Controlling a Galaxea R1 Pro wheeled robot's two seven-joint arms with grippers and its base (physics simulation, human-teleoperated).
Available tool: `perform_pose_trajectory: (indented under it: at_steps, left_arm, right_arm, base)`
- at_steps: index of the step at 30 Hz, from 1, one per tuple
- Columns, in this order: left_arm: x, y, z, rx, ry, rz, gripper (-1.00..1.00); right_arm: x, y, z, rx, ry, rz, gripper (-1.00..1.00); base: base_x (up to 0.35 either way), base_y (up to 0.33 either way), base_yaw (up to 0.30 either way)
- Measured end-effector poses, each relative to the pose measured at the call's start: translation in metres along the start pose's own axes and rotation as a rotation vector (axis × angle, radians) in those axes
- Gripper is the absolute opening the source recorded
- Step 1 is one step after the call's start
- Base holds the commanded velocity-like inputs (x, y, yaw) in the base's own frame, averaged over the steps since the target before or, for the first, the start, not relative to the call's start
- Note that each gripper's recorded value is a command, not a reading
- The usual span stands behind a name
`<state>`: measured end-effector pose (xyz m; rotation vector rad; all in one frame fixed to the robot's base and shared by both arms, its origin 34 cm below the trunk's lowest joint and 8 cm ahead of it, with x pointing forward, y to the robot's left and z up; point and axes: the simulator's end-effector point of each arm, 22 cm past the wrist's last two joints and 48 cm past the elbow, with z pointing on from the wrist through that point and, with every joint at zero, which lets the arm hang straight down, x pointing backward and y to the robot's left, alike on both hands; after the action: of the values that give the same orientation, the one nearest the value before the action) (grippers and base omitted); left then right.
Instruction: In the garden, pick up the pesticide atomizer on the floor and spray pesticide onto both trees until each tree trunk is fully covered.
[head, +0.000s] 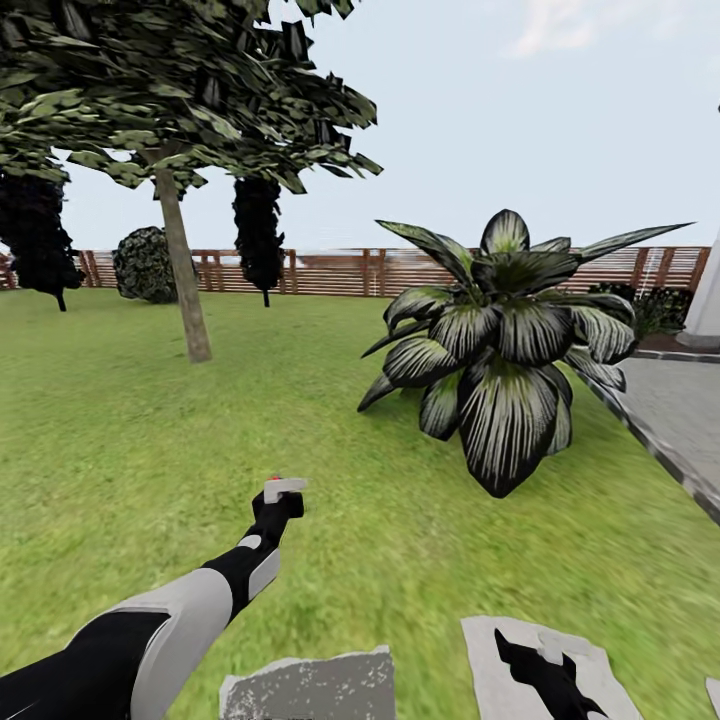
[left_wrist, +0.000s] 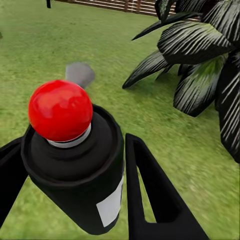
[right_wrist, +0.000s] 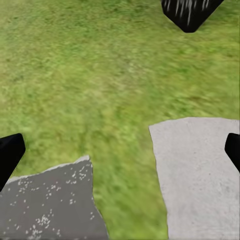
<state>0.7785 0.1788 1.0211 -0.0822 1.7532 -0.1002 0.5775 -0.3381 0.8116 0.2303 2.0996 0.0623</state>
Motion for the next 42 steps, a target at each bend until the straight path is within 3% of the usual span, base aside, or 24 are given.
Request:
perform_pose_trajectory:
  at_steps: [29, 33, 42]
  left_arm:
    - [-0.012, -0.003, -0.005, 0.004, -0.016, 0.000, -1.00]
    - [-0.014, -0.003, -0.005, 0.004, -0.019, 0.000, -1.00]
    - [-0.019, -0.004, -0.006, 0.006, -0.027, 0.000, -1.00]
  right_arm:
    - [-0.013, 0.007, -0.005, -0.008, -0.050, -0.001, 1.00]
    - [-0.009, 0.022, -0.005, -0.028, -0.043, -0.038, 1.00]
    - [-0.006, 0.027, -0.005, 0.033, -0.040, -0.076, 1.00]
  base:
    - [0.000, 0.000, 0.299]
    - [0.000, 0.000, 0.298]
    - [0.000, 0.000, 0.289]
